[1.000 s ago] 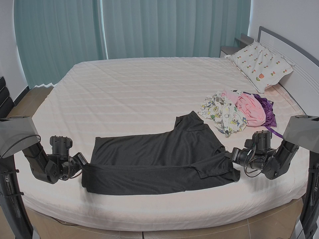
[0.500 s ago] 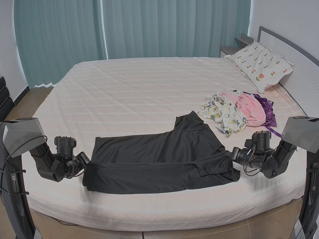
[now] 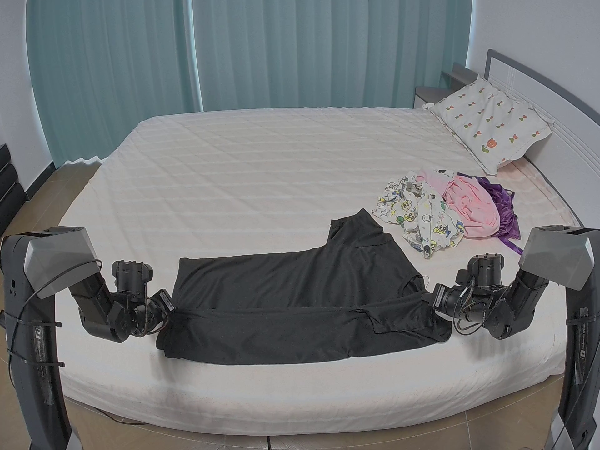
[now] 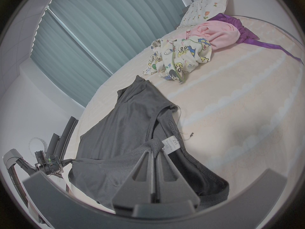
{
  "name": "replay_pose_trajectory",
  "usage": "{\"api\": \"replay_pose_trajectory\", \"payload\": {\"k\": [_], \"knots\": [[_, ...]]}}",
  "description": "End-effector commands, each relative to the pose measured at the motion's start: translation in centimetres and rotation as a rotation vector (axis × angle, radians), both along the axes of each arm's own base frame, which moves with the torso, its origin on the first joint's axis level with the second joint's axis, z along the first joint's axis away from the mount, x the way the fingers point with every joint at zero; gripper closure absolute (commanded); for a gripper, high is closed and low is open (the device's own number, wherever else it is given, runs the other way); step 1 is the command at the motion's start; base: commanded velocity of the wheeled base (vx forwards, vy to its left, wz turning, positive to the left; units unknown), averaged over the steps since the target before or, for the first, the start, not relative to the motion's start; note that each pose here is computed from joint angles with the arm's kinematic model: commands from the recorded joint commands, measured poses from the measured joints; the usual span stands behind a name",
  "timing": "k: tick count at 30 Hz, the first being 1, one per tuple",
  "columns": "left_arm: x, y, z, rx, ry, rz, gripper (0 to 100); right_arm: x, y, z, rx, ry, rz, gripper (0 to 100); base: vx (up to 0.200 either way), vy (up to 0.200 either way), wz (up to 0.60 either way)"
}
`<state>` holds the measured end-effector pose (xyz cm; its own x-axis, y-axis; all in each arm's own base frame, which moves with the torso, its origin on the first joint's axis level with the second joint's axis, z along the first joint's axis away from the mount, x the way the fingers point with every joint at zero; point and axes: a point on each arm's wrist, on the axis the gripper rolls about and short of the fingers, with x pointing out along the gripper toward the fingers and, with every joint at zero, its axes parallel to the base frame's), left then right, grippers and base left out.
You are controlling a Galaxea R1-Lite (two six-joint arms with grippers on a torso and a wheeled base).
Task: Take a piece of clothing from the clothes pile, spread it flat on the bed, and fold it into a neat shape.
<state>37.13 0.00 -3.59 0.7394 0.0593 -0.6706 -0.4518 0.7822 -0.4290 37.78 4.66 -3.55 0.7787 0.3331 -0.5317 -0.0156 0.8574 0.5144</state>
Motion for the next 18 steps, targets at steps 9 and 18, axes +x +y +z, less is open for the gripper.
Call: {"api": "replay_pose_trajectory", "payload": {"k": [9, 18], "knots": [[0.5, 0.1, -0.8, 0.005, 0.002, 0.011, 0, 0.3, -0.1, -1.0, 0.001, 0.002, -0.01, 0, 0.0, 0.0, 0.0], [-2.0, 0.3, 3.5, -0.061, -0.055, 0.062, 0, -0.9, -1.0, 4.1, 0.095, -0.057, -0.09, 0, 0.0, 0.0, 0.0]]}}
